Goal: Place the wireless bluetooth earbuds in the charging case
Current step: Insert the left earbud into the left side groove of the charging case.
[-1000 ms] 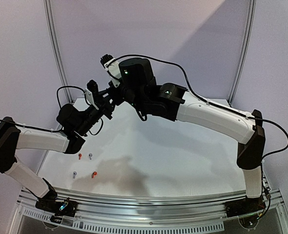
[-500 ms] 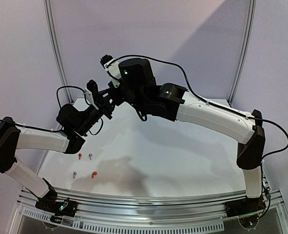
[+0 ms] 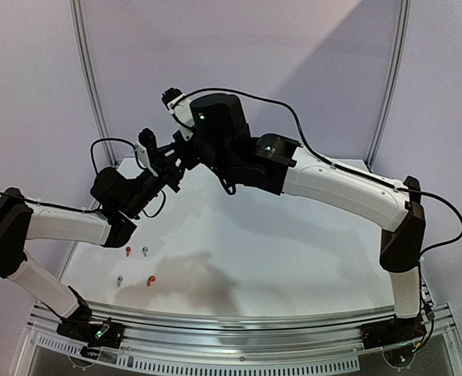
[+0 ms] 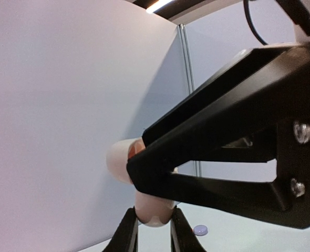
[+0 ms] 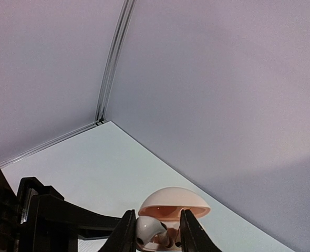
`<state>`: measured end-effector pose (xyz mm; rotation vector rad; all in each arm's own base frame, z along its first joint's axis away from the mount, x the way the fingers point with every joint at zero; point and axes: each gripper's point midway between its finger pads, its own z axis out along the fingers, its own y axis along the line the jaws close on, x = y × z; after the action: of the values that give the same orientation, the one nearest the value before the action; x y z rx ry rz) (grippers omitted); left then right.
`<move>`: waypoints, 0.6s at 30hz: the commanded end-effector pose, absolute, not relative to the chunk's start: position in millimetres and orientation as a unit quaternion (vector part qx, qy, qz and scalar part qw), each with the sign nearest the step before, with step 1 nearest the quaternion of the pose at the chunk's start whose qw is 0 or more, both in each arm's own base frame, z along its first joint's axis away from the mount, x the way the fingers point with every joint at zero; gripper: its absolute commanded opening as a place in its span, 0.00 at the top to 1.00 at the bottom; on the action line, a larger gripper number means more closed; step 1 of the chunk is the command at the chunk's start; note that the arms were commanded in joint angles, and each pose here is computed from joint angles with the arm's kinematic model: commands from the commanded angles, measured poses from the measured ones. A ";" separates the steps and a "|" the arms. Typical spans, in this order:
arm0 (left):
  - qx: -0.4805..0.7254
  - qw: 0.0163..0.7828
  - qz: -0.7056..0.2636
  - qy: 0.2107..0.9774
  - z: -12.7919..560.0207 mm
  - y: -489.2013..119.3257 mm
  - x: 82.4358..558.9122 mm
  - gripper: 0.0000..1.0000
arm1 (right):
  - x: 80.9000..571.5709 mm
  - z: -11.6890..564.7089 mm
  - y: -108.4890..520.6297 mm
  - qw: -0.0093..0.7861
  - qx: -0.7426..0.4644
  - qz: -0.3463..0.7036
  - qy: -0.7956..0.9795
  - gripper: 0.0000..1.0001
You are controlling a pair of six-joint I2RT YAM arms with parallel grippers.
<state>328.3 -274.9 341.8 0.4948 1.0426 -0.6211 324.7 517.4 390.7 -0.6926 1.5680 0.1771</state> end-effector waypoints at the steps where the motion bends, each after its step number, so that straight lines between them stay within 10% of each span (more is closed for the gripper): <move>1: 0.218 0.818 -0.306 0.434 371.3 -265.3 311.2 1.00 | 334.9 362.7 514.8 0.632 -0.314 0.037 0.708 0.70; 18: 0.213 0.811 -0.328 0.435 371.2 -265.0 307.9 1.00 | 337.2 368.5 510.9 0.636 -0.303 0.039 0.709 0.61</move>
<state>326.1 -275.3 343.1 0.4868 1.0402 -0.6556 326.1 514.7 389.6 -0.6829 1.5756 0.1612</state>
